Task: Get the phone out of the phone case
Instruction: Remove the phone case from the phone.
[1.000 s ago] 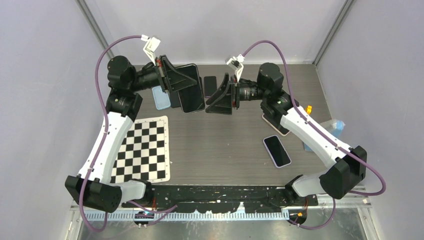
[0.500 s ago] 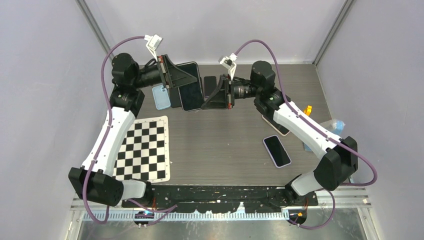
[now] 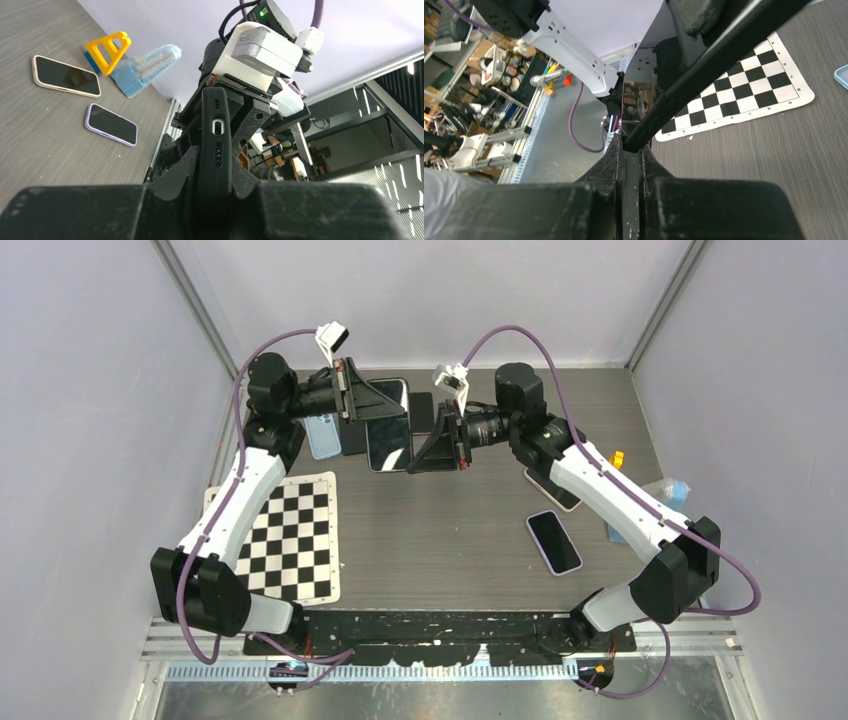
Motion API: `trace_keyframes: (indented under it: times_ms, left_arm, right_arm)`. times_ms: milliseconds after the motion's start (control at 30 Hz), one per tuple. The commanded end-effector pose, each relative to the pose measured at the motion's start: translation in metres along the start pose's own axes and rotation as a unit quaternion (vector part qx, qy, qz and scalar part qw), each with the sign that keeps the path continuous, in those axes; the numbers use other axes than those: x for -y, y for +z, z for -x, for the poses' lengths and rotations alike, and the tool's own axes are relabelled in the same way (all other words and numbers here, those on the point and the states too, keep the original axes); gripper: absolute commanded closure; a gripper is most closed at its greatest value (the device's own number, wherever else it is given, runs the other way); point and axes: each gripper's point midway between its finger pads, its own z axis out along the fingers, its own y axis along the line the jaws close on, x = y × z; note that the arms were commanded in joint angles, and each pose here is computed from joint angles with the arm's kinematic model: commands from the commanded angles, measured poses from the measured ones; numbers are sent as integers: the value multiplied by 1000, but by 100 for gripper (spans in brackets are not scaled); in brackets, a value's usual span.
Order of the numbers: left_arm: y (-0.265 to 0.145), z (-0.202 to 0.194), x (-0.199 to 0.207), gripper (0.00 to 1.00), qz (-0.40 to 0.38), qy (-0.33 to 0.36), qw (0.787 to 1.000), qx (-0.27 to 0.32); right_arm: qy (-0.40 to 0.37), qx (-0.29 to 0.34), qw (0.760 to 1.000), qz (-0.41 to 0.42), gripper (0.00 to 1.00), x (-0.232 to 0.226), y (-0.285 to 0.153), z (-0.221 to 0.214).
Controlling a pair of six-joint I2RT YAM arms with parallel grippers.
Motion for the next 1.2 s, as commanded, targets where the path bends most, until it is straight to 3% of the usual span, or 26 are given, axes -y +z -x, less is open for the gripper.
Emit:
trace_keyframes:
  times_ms: [0,567,833,1067,1133,1167]
  left_arm:
    - [9,-24,52,100,-41,-83,995,-39]
    - [14,-27,24,100,-7,-190,981,-35]
    - [21,-19,12,100,-13,-254,967,-34]
    - [3,1,-32,100,28,-291,955,48]
    - [-6,12,-44,100,39,-291,953,80]
    - [-10,17,-50,100,45,-294,950,95]
  right_arm:
    - [-100,-30,992,-66,99,33,9,-11]
    - [-152,-52,974,-158,99,72,5,-18]
    - [-183,-68,954,-229,99,91,-9,-18]
    - [-199,-18,944,-262,99,77,-26,1]
    - [-188,5,945,-266,93,66,-32,10]
    - [-176,20,947,-268,80,59,-35,14]
